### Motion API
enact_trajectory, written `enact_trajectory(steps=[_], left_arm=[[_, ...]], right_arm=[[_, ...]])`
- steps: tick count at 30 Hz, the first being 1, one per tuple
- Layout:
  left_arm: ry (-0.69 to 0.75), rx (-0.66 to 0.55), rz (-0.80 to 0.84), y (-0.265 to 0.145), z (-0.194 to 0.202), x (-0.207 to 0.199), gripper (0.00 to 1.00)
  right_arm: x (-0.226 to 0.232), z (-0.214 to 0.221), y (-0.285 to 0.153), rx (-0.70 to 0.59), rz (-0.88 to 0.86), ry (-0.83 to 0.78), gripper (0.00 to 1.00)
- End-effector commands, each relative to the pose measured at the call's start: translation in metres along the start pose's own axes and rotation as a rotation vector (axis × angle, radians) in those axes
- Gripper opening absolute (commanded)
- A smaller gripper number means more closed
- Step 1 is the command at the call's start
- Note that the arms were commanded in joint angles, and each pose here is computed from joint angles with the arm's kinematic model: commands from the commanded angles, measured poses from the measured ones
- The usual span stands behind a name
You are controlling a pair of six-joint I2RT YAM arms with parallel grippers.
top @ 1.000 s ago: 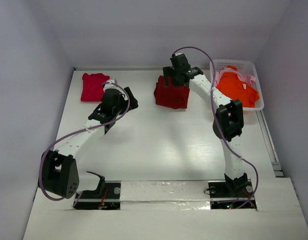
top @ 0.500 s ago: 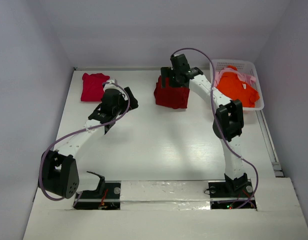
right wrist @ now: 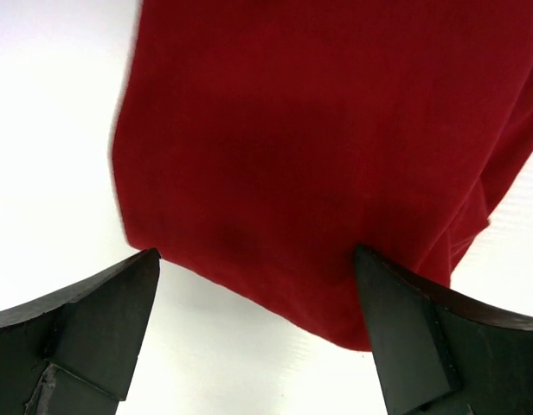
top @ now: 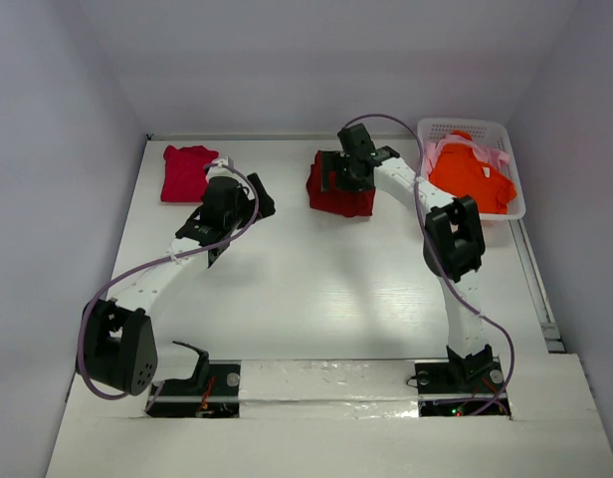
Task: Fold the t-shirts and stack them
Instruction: Fold the tshirt
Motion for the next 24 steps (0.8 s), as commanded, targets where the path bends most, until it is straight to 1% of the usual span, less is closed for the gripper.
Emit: enact_trajectory(steps=[1,12,18,24], left_arm=[[-0.01,-0.043,0.02,0.002,-0.01,-0.006,0.99],[-0.006,-0.031,0.006,0.004,-0.004,-0.001,0.99],[-0.002,-0.024,0.001,0.008,-0.001,0.0,0.99],[-0.003,-0.027,0.009,0.007,-0.004,-0.002,0.99]], right_arm=[[0.003,-0.005,-0.009,-0.036,-0.051,0.03,0.98],[-0.001,0.014,0.003,-0.026,-0.057,0.044,0.96],[0.0,0.009,0.004,-0.032,-0.059,0.038,0.96],[0.0,0.007,-0.007,-0.048,-0.065,0.034,0.97]])
Point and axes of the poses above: each gripper's point midway between its finger pads, its own y axis out along the fingers, its own x axis along the line the jaws close on, z = x × y, the point moved 8 cm from there along -y, back along the fingers, and after that the axes turned 1 degree about -y, right-handed, at the moved point
